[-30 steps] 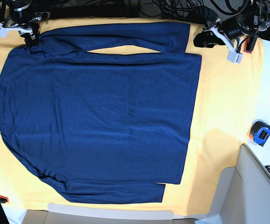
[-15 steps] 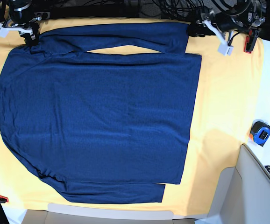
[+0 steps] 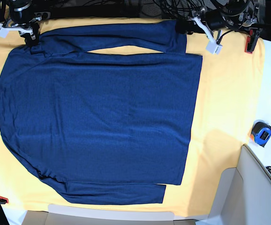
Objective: Fold the T-shirt properly
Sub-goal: 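Lift the shoulder corners with both grippers and pull them back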
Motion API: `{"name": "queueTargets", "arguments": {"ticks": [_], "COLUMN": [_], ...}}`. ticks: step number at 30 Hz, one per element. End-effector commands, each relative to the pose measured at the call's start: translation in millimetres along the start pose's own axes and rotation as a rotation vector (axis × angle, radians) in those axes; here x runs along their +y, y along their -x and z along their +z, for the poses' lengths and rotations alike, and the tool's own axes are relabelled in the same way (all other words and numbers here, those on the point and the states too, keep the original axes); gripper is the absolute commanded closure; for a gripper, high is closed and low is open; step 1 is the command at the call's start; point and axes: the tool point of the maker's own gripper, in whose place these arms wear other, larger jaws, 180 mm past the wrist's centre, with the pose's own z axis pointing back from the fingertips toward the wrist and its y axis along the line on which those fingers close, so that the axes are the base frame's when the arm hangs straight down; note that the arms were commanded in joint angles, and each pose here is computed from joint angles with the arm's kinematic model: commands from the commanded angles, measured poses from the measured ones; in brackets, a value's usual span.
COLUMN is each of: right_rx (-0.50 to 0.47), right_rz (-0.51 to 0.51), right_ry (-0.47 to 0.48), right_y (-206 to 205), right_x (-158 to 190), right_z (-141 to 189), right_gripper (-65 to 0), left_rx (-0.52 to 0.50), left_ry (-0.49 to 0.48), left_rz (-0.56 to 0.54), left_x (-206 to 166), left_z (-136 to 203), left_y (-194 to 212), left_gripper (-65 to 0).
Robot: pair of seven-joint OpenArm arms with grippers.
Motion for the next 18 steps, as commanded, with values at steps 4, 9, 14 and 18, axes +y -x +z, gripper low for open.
{"name": "queueTargets", "arguments": {"ticks": [4,9,14,18], "right_rx": [0.148,0.152,0.152,0.138], "right_rz": [0.005,0.010,0.022,0.064], "right_ry": [0.106,0.114,0.118,0.105], "right_y": [34,35,32,22], "right_x": [-24,-27,-28,-21], "right_z": [6,8,9,13], "right_gripper": [0.0,0.0,0.0,0.0], "left_rx": [0.007,0.008,0.000,-0.023], "left_ry": [0.004,0.005,0.018,0.050], "left_rz": [-0.011,-0.011,-0.023,-0.088], "left_x": [-2,-2,-7,-28], "left_z": [3,3,4,9], "left_y": [0,1,-2,-13], "left_gripper": [-9.2,-0.1,0.0,0.0]}}
